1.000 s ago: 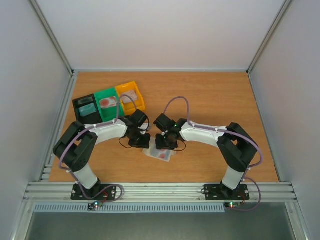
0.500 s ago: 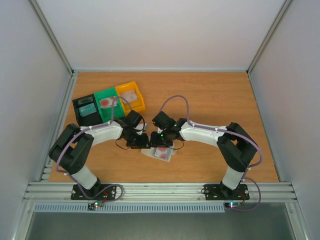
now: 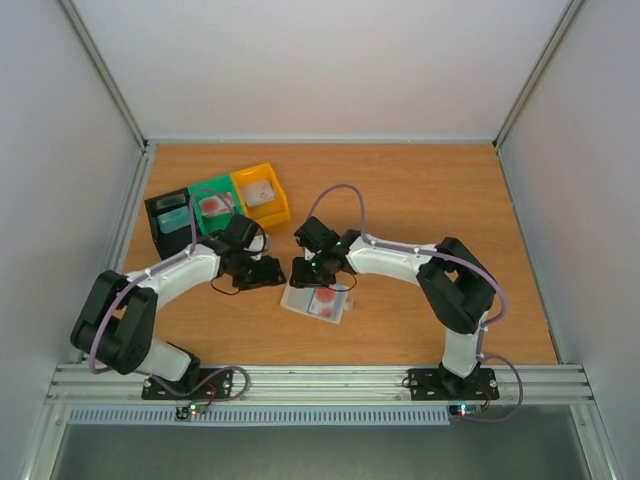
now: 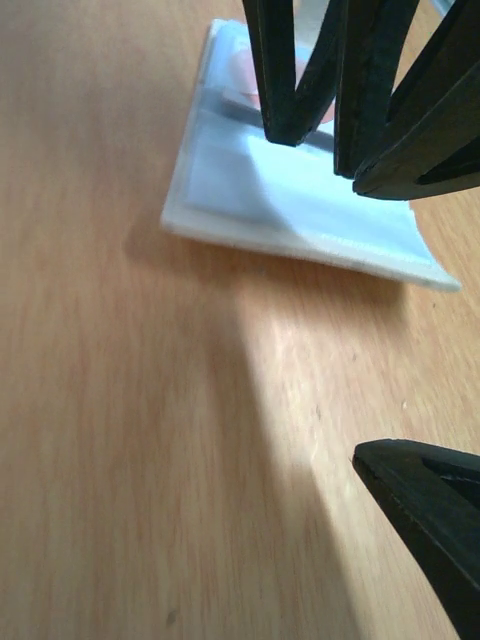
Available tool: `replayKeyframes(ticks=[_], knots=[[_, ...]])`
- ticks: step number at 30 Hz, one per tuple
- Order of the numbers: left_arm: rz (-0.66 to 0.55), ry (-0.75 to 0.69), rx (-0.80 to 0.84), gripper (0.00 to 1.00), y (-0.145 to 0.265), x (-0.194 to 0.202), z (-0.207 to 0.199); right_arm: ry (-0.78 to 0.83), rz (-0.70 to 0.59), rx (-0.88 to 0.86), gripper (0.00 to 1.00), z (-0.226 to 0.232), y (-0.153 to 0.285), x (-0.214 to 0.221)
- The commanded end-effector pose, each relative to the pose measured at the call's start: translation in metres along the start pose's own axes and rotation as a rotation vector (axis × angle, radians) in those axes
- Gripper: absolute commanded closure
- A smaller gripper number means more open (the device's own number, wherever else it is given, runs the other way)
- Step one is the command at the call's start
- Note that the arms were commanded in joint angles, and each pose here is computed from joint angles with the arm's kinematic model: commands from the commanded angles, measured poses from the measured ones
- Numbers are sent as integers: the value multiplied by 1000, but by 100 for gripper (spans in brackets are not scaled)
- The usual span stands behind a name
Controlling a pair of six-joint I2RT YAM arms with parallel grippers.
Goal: Take the credit cards out of the card holder
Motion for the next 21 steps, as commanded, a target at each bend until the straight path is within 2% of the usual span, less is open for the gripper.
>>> replayKeyframes(ticks=[1,4,7,13,16,21], knots=[[-76,69,-37,33,16,-13,19,42,9,3,64,7,-9,-9],[-171,89,51,34,37,-40,14,67,-2,33,64,10,-3,-16],[-173,43,195,44,49,-51,-9,98,-32,76,64,9,13,-19],[-213,73,522,59,69,-71,-58,131,-96,130,63,9,58,-14],[-158,28,539,64,66,-61,-77,102,-102,193,63,-2,76,-5],[22,-115,425,66,31,-20,-90,-33,-65,231,61,-34,80,29]])
Point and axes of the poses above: each gripper's point midway between its finger pads, its own y axis back along the fingers, its own z axis along the line the jaws close on, x = y × z, the point moved 4 cm from there along y, back along the fingers, and after that the axes turned 2 degrees about y, right-handed, at the moved point
